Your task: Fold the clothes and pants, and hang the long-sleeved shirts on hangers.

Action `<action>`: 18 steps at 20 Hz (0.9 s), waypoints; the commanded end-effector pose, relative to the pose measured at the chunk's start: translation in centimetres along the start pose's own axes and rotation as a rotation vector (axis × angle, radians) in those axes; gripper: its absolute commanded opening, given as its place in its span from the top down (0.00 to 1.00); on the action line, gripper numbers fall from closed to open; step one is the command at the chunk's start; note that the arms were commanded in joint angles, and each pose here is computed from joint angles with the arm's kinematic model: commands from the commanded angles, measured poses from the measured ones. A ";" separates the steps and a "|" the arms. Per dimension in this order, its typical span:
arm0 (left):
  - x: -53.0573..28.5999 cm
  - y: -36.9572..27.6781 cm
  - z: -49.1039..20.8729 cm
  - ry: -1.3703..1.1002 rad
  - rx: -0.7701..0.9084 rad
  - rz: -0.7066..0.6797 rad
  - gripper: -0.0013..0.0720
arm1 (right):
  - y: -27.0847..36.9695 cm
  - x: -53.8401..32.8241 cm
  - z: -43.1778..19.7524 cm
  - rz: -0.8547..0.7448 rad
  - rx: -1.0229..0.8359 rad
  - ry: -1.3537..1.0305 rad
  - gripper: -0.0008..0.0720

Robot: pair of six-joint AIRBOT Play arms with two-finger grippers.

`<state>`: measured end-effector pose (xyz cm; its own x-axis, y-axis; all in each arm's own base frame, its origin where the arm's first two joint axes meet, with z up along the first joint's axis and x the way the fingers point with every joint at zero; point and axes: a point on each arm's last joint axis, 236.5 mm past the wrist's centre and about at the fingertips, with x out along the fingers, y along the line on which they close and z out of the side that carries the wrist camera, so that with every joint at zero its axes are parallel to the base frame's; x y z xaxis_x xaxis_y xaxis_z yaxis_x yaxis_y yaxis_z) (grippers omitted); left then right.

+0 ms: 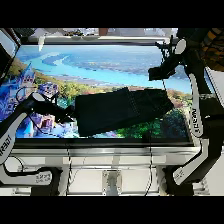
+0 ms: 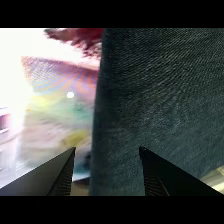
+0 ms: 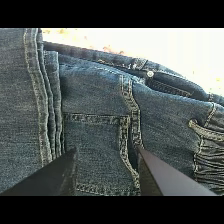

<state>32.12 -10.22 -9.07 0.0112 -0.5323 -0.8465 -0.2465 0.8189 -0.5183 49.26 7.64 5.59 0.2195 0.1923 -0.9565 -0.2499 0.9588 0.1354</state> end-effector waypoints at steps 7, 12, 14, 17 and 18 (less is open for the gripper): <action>4.0 -1.0 -0.6 0.040 0.026 0.039 0.94 | 0.1 -0.5 -0.4 0.000 -0.002 0.010 0.43; -2.7 -0.4 -1.0 0.077 0.001 0.005 0.94 | -0.4 -0.5 -1.2 -0.017 -0.002 0.046 0.43; -8.7 0.1 0.1 -0.005 -0.026 0.018 0.94 | -0.4 -0.5 -1.2 -0.019 -0.002 0.045 0.43; -19.1 0.8 0.1 -0.138 -0.054 0.104 0.94 | -0.4 -0.5 -1.0 -0.019 -0.016 0.036 0.43; -21.9 0.4 -0.4 -0.165 -0.051 0.126 0.94 | -0.5 -0.5 -0.9 -0.020 -0.024 0.031 0.43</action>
<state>33.74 -2.52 2.72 0.1112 -0.4618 -0.8800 -0.2595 0.8413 -0.4743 48.23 6.95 5.70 0.1864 0.1677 -0.9680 -0.2551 0.9598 0.1172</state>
